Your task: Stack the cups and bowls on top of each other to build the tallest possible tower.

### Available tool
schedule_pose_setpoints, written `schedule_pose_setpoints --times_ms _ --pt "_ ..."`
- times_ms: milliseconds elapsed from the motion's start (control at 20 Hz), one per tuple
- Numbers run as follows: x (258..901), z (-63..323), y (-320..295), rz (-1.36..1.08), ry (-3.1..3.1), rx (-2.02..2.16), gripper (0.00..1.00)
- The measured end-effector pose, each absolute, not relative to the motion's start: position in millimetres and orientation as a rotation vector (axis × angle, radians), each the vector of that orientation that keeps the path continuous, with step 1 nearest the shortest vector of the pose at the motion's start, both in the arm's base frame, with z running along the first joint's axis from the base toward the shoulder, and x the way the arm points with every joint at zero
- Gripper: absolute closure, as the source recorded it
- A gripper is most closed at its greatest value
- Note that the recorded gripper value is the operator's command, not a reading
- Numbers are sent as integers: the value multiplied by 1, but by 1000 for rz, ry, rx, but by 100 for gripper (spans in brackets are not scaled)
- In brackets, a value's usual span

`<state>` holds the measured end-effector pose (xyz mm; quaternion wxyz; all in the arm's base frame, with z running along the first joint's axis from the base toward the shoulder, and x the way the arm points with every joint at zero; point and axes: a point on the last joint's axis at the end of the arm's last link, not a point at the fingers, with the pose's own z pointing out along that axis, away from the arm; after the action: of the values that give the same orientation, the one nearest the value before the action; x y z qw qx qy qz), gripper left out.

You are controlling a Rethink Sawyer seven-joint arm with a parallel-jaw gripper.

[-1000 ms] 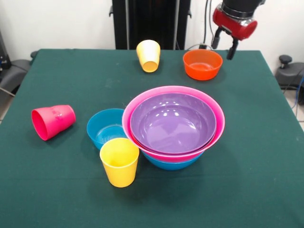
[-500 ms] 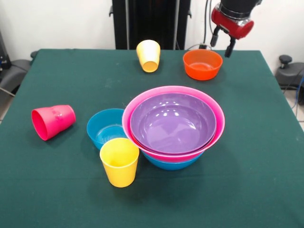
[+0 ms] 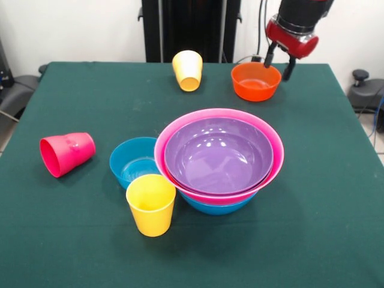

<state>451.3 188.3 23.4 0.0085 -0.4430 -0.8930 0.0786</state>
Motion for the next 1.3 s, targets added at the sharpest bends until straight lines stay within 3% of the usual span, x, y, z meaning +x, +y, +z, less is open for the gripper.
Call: schedule_pose_setpoints --times_ms 1000,1050,1300 --pt "425 -50 159 369 -2786 -1391 0" --pt "422 -58 154 385 -2792 -1396 100" --pt "424 -57 157 387 -2807 -1384 100"
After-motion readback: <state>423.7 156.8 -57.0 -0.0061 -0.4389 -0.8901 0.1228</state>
